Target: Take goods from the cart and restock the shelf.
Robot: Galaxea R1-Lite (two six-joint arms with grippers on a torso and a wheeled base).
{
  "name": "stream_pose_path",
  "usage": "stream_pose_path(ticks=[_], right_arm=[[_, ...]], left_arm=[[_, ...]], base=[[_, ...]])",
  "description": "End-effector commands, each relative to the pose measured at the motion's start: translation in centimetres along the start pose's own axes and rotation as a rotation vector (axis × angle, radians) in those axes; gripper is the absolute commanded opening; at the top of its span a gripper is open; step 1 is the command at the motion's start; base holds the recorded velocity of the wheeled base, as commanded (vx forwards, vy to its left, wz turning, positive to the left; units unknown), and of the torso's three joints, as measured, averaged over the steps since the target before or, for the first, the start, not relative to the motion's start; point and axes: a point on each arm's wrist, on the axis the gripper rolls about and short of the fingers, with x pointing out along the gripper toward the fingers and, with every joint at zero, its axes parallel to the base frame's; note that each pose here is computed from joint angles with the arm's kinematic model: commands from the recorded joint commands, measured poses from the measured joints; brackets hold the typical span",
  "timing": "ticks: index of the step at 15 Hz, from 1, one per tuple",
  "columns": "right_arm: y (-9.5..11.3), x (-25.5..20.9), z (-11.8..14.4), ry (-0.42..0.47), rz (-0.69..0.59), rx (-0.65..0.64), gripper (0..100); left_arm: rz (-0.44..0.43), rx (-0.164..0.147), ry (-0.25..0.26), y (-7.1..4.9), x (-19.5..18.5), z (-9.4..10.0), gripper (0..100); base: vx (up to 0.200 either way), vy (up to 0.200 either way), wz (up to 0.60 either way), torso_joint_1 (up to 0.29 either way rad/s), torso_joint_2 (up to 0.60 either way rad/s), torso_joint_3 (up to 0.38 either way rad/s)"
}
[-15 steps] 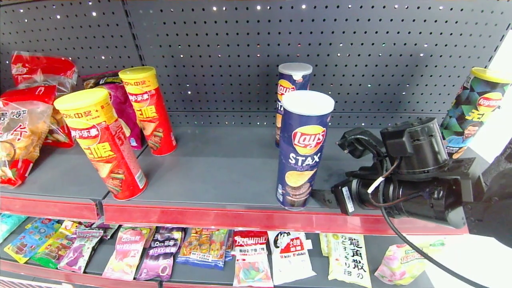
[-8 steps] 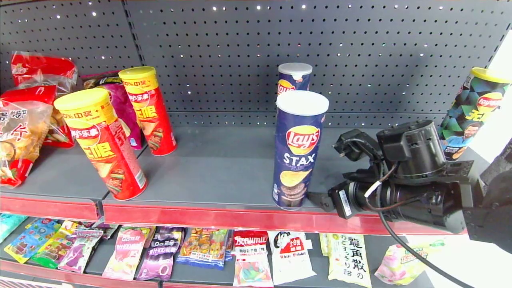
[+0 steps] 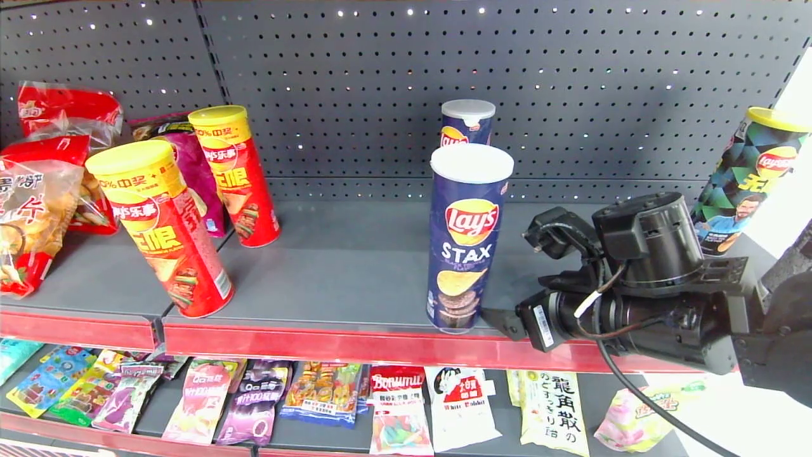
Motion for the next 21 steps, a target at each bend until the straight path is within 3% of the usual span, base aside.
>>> stream_pose_path(ticks=[1, 16, 21], right_arm=[[0.1, 0.1, 0.1, -0.001, 0.001, -0.001, 100], [0.5, 0.5, 0.5, -0.022, 0.012, -0.005, 100], [-1.0, -1.7, -0.7, -0.028, -0.02, 0.019, 100]], left_arm=[[0.0, -0.001, 0.0, 0.0, 0.0, 0.0, 100], [0.0, -0.001, 0.0, 0.0, 0.0, 0.0, 100], [0.0, -0.001, 0.0, 0.0, 0.0, 0.0, 100]], base=[[0.0, 0.0, 0.0, 0.0, 0.0, 0.0], [0.0, 0.0, 0.0, 0.0, 0.0, 0.0], [0.0, 0.0, 0.0, 0.0, 0.0, 0.0]])
